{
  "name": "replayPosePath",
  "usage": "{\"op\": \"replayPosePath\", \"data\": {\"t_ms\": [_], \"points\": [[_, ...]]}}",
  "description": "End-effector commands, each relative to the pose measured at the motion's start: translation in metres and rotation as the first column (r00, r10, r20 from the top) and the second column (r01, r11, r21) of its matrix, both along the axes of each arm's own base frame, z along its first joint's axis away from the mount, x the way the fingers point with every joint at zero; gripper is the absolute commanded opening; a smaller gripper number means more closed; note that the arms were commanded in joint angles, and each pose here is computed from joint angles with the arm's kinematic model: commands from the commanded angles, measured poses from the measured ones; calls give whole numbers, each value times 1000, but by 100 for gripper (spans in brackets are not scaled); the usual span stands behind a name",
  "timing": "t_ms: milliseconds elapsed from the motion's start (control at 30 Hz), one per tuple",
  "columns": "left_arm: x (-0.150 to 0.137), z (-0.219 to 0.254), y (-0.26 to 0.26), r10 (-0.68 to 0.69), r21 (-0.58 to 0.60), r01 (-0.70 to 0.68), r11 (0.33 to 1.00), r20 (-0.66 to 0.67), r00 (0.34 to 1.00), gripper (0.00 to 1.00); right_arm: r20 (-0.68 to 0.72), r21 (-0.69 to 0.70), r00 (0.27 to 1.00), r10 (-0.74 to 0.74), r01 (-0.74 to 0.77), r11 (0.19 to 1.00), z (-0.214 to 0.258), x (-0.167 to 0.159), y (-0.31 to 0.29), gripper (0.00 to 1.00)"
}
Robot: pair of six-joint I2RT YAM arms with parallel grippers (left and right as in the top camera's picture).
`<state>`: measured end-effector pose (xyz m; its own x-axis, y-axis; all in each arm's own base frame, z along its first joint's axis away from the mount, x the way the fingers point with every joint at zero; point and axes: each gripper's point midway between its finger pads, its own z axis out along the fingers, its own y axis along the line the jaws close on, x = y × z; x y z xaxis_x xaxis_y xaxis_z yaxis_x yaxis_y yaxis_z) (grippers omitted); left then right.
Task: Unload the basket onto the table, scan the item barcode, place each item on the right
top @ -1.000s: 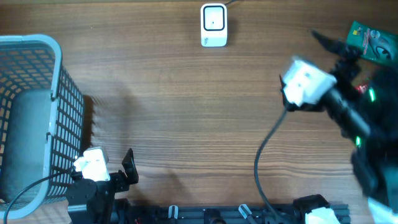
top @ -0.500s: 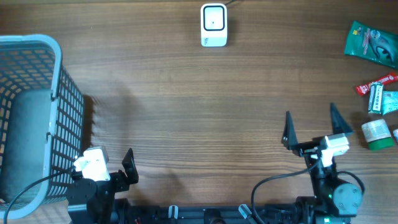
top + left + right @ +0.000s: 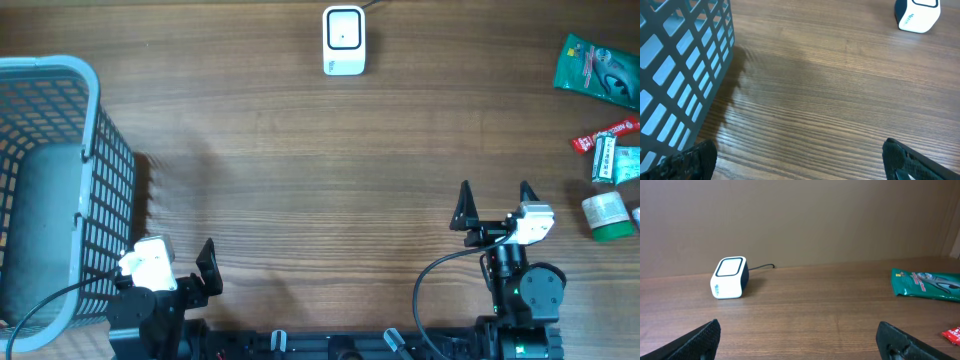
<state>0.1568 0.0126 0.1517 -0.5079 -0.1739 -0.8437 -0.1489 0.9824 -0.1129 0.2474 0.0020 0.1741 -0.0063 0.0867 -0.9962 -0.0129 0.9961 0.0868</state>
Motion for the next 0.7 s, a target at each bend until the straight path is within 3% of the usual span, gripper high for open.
{"op": "replayPosePath", "data": {"t_ms": [0, 367, 433, 533, 667], "points": [[0, 0, -1, -1, -4, 1, 1000, 6, 1000, 100, 13, 20, 1000, -27, 27, 999, 3, -1, -5, 100], [0, -2, -4, -18, -18, 18, 1000, -1, 1000, 100, 13, 20, 1000, -27, 27, 999, 3, -1, -5, 100], [13, 21, -23, -115, -54, 121, 991, 112, 987, 100, 13, 21, 1000, -27, 27, 999, 3, -1, -5, 100], [46, 59, -41, -220, -24, 245, 969, 356, 908, 100, 12, 21, 1000, -27, 27, 999, 3, -1, -5, 100], [75, 30, -49, -265, 8, 292, 956, 443, 857, 100, 12, 20, 1000, -27, 27, 999, 3, -1, -5, 100]]}}
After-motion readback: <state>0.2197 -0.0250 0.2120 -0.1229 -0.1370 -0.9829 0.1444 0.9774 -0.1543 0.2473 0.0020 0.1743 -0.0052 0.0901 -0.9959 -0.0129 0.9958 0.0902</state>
